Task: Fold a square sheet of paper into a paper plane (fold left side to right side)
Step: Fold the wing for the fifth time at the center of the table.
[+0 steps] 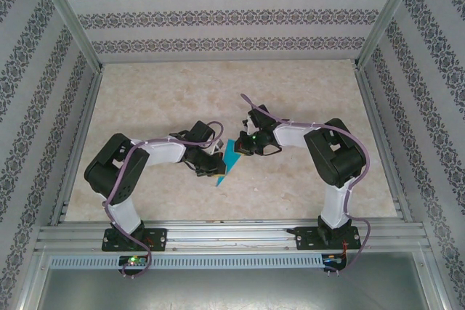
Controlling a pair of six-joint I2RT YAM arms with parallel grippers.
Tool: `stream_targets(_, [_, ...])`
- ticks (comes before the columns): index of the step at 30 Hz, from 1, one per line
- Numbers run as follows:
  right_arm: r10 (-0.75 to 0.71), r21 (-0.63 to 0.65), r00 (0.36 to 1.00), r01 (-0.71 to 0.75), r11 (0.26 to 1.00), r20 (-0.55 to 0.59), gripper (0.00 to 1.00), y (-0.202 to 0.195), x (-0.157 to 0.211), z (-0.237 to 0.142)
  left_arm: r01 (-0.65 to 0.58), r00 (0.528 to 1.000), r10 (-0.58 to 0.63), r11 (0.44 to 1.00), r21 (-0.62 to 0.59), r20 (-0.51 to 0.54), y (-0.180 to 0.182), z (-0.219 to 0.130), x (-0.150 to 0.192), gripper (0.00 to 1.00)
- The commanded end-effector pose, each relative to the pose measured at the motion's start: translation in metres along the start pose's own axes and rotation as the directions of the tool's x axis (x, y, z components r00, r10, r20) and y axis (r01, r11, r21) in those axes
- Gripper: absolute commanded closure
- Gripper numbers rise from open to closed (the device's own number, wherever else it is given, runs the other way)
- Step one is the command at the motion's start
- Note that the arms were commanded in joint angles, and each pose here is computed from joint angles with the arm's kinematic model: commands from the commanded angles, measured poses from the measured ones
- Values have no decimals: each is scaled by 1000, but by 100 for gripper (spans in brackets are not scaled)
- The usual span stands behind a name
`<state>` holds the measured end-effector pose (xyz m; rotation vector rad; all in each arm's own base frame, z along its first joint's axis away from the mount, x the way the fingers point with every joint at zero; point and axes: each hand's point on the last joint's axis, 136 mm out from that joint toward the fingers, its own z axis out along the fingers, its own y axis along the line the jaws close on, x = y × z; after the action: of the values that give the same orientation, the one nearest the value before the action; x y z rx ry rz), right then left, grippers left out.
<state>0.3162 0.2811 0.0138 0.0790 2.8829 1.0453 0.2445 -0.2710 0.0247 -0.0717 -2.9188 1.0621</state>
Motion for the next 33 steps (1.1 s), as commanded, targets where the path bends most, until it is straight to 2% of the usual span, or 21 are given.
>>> stream_targets(1, [91, 132, 992, -79, 988, -83, 100, -45, 32, 14, -23, 999, 21, 999, 45, 32, -22, -15, -13, 100])
stream_targets(10, [79, 122, 993, -69, 990, -82, 100, -38, 30, 15, -69, 998, 68, 996, 61, 11, -37, -10, -30, 100])
stream_targets(20, [83, 144, 992, -70, 987, -90, 100, -42, 32, 17, -60, 998, 60, 998, 22, -10, -20, 13, -40, 100])
stream_targets(25, [85, 156, 992, -69, 985, -93, 100, -46, 32, 18, -29, 998, 29, 999, -19, -47, 2, 24, -26, 100])
stream_targets(33, [100, 176, 990, -81, 981, -102, 100, -55, 32, 19, -33, 994, 28, 998, -45, -103, 21, 20, 11, 100])
